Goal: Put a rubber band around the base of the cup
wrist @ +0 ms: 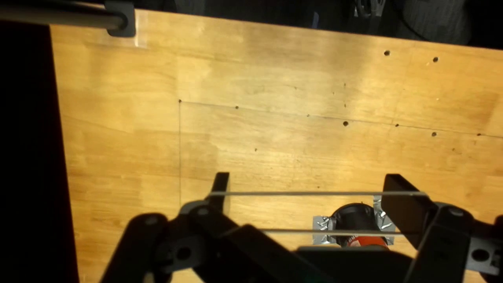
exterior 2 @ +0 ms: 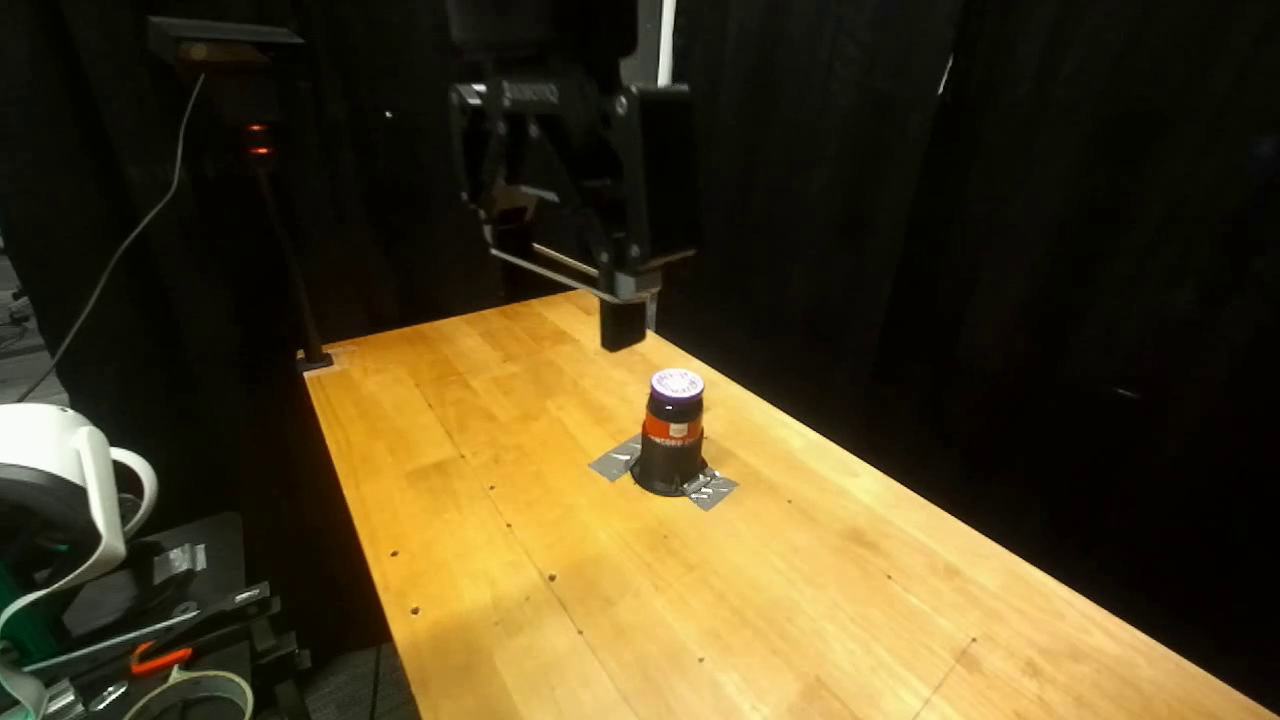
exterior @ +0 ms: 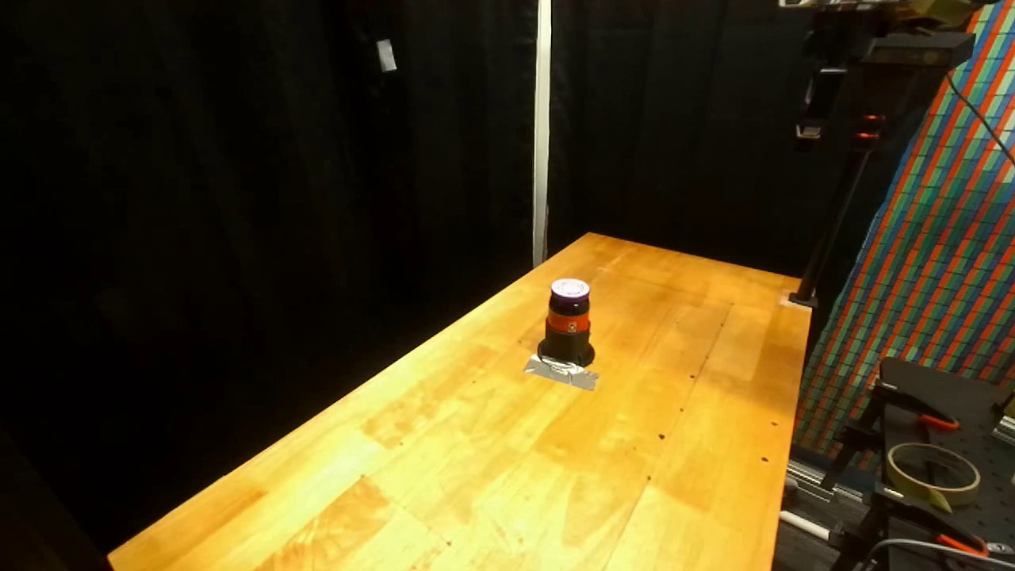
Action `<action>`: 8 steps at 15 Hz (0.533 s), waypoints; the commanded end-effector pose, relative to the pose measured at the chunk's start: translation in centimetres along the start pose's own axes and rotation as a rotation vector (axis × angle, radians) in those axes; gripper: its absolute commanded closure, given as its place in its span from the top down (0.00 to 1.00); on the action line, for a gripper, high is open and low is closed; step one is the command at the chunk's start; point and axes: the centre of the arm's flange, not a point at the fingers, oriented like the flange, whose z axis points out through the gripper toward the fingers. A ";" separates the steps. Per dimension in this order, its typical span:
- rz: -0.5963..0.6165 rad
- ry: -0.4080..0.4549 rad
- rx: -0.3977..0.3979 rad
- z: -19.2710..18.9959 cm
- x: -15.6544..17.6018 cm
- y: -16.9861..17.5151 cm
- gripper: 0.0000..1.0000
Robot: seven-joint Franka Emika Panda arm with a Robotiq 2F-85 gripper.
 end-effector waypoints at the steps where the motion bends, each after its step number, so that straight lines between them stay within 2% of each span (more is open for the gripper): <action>1: -0.005 -0.011 0.041 1.6 8.1 -2.0 1.00; 8: -0.051 -0.076 0.059 7.7 19.5 -6.5 1.00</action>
